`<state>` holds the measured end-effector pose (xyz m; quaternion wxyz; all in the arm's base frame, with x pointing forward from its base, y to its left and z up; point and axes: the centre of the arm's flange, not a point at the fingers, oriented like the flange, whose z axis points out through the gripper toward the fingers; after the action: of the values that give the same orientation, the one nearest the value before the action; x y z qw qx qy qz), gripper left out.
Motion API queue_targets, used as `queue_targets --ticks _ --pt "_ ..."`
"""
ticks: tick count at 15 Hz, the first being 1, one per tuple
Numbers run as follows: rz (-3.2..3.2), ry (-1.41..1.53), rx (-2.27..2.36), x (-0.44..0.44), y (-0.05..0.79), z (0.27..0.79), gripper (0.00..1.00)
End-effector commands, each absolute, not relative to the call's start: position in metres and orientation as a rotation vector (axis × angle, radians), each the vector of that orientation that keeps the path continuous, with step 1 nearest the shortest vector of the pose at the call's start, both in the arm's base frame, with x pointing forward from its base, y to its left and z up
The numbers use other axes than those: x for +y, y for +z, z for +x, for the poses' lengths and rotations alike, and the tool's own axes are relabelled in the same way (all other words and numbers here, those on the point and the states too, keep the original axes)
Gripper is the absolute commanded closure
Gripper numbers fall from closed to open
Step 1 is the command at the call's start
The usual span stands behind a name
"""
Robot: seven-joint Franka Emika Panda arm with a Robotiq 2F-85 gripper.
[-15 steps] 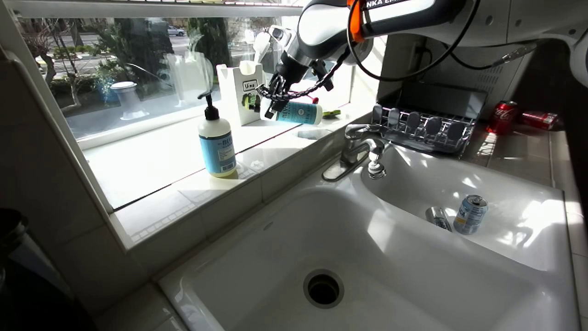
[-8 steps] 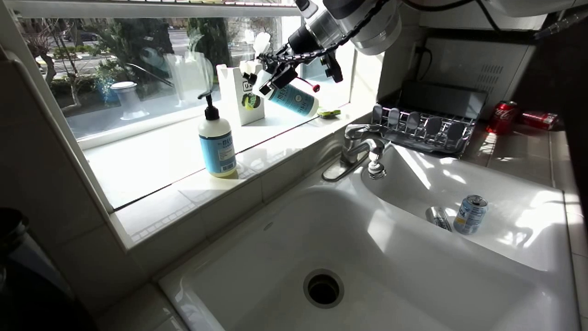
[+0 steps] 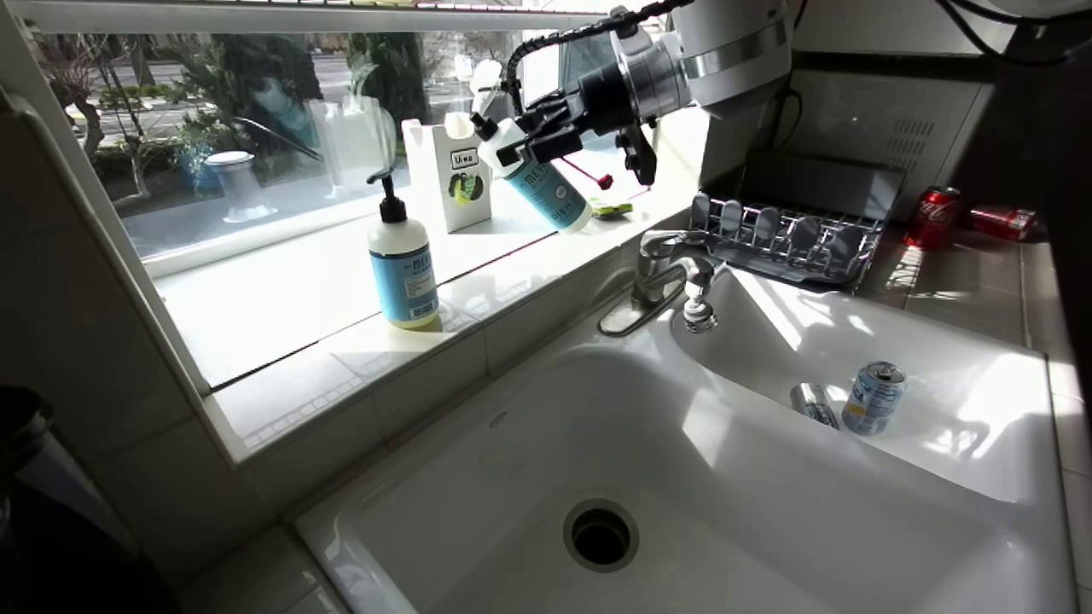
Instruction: Put the bottles bottom first on the windowsill
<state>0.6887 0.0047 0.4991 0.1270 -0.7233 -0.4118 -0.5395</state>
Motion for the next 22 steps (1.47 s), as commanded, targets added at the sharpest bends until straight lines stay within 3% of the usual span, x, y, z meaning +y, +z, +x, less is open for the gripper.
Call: queue_targets --ticks 1,22 --pt "-2.045 -1.713 -1.101 -0.012 0.482 0.651 0.58" --pt "-1.709 -1.855 -0.827 -0.01 0.426 0.651 0.58"
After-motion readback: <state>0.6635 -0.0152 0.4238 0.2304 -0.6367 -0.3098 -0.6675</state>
